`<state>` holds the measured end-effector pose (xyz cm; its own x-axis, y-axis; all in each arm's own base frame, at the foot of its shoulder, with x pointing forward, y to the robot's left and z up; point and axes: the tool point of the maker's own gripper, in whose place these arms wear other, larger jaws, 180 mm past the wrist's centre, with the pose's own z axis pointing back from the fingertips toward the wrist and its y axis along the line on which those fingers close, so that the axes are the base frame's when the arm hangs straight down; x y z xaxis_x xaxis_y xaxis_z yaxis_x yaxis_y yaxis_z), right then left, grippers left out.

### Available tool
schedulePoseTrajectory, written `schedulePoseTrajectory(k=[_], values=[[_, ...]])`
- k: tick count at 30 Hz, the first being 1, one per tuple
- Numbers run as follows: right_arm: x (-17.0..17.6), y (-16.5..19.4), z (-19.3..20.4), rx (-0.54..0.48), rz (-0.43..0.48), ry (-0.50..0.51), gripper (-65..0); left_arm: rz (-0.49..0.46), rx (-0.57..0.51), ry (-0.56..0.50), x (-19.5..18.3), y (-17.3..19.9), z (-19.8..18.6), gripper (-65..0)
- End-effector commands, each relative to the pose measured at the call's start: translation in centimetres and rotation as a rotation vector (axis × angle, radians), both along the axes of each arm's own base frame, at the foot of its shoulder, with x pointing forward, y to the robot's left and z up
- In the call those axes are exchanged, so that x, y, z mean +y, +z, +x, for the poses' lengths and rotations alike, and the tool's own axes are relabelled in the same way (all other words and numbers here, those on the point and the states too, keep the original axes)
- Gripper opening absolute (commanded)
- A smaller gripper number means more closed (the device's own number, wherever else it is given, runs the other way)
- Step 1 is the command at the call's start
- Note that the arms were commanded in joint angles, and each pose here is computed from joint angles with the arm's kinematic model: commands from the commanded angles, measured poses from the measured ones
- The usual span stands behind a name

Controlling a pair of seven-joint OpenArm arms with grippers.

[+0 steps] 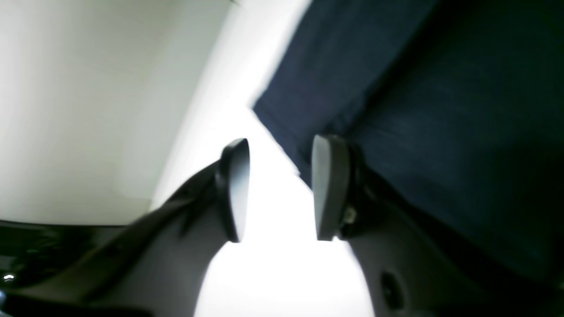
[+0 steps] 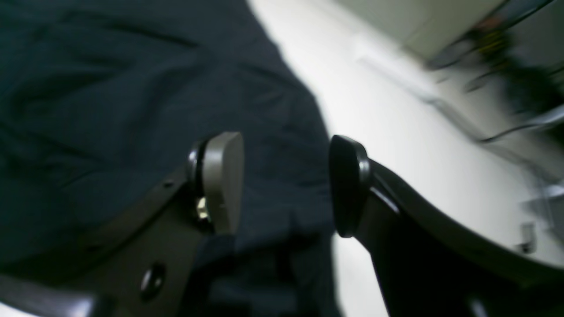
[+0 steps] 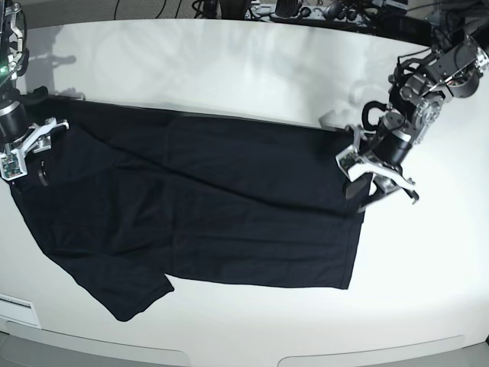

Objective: Fold the T-shirt properly
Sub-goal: 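Release the collar and regrasp the shirt's side edges with both grippers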

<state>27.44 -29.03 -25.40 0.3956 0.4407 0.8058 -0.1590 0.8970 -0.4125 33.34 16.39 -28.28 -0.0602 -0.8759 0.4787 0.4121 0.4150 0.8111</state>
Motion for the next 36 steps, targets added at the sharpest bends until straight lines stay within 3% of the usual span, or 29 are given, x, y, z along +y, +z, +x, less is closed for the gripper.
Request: schedulePoseTrajectory(k=[1, 2, 3, 4, 5, 9, 14, 19, 23, 29, 36], values=[[0.1, 1.1, 0.4, -0.024, -0.008, 0.019, -35.3, -0.002, -0.035, -0.011, 0.0, 1.0, 0.2, -53.6], [0.3, 0.8, 0.3, -0.007, -0.006, 0.033, -41.5, 0.000, -0.026, -0.012, -0.1, 0.6, -0.1, -61.7], [0.5, 0.7, 0.2, 0.000, -0.008, 0.045, -50.5, 0.000, -0.026, -0.010, 0.0, 0.4, -0.3, -65.0], [0.5, 0.7, 0.2, 0.000, -0.007, 0.046, -60.4, -0.001, -0.026, -0.008, -0.1, 0.4, -0.4, -65.0], [0.4, 0.7, 0.2, -0.002, -0.007, 0.040, -65.0, -0.002, -0.026, -0.007, 0.0, 0.3, -0.5, -65.0], [0.6, 0.5, 0.2, 0.003, -0.003, 0.045, -65.0, 0.002, -0.012, -0.034, -0.6, 0.2, -0.5, -65.0], [0.7, -3.0, 0.2, 0.076, 0.040, 0.044, -65.0, -0.011, 0.131, -0.123, -3.0, -2.4, 0.1, -65.0], [-0.6, -10.4, -0.3, 0.304, 0.067, -0.020, -65.0, -0.028, 0.276, -0.111, -3.8, -6.6, 1.3, -65.0], [-1.1, -15.3, -3.3, 0.542, 0.045, -0.034, -65.0, 0.047, 0.459, -0.136, -3.5, -10.9, -0.7, -65.0], [-0.1, -15.6, -6.5, 0.612, 0.053, -0.014, -65.0, 0.077, 0.595, -0.157, -3.1, -12.0, -5.0, -65.0], [0.7, -14.4, -10.9, 0.658, 0.022, 0.010, -65.0, 0.141, 0.664, -0.201, -2.3, -10.9, -10.4, -65.0]])
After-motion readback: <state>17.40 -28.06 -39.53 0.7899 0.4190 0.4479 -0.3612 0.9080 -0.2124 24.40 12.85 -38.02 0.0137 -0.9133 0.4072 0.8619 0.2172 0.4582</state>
